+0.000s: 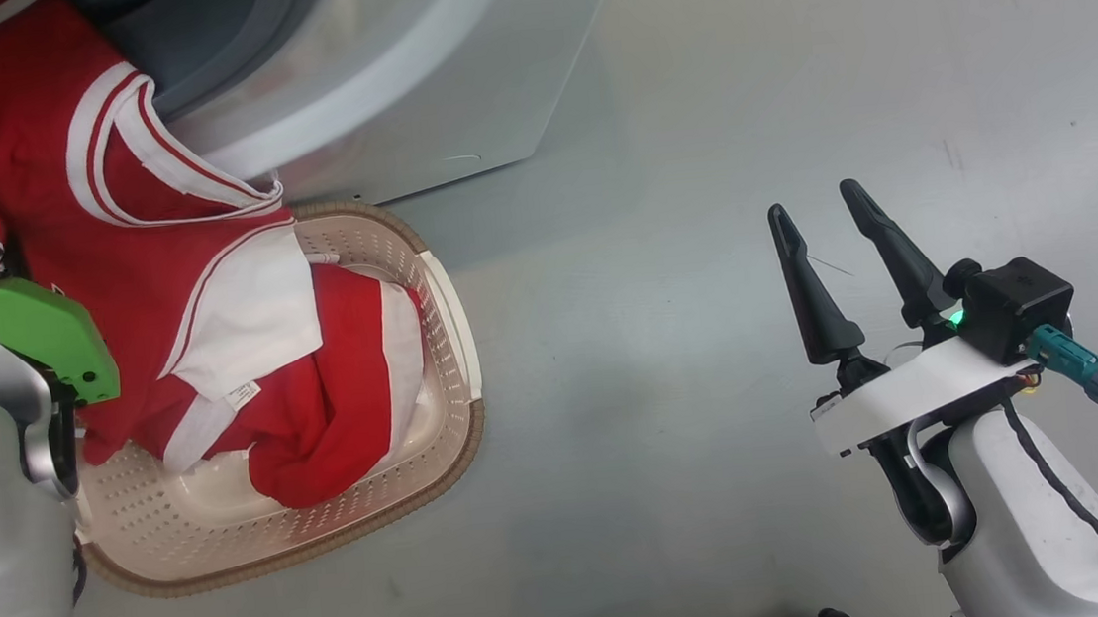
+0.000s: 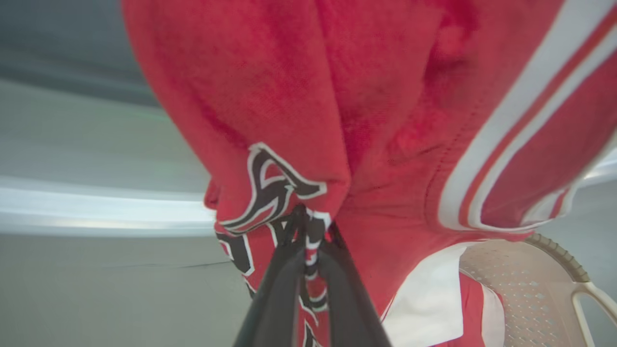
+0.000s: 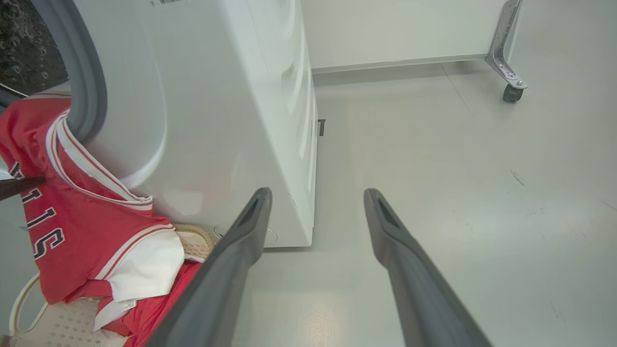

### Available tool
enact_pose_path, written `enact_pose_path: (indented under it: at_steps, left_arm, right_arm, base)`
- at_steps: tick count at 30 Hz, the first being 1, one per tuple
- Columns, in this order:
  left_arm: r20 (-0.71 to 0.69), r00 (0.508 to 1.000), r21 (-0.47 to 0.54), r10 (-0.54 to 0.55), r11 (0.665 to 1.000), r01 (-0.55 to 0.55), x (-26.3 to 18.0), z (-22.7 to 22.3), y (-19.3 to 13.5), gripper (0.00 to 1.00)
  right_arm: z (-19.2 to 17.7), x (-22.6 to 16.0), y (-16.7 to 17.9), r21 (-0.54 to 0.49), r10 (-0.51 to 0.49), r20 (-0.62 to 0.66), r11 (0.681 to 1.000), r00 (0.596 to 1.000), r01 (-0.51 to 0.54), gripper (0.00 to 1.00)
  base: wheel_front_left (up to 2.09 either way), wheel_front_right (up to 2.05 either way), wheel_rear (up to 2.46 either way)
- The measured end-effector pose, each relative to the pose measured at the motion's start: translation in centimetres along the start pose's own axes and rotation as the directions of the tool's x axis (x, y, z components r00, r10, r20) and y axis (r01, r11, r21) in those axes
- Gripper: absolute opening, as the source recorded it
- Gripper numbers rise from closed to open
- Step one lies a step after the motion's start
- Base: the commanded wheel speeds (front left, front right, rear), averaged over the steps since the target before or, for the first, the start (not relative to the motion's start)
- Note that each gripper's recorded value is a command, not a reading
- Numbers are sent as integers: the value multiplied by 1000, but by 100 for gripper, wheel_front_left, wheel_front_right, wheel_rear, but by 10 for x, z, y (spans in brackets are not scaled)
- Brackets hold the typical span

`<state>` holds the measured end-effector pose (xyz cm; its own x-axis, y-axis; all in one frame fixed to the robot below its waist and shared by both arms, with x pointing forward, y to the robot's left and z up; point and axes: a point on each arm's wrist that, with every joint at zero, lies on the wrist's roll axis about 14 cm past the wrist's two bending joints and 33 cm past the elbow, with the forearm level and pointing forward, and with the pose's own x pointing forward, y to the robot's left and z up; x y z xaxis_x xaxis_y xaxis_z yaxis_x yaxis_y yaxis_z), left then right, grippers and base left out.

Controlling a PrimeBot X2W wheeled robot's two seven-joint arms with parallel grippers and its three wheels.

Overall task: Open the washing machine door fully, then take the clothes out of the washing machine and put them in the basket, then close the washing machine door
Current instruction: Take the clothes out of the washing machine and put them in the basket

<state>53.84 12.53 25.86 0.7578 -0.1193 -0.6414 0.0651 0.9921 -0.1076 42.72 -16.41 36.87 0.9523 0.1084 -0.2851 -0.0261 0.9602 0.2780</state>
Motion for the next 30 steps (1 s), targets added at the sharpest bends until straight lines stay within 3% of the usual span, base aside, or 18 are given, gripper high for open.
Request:
enact_pose_path:
  at_steps: [15,30]
  left_arm:
    - [87,996,-57,1,998,4,-10,6,-3,0]
    - [249,968,-93,-16,995,41,-60,17,-16,0]
  right_arm:
    - [2,6,0,-1,4,12,1000,1000,-4,100]
    - [19,6,14,-12,49,55,999,997,-49,100]
  base:
    - [0,0,0]
    - [0,0,0]
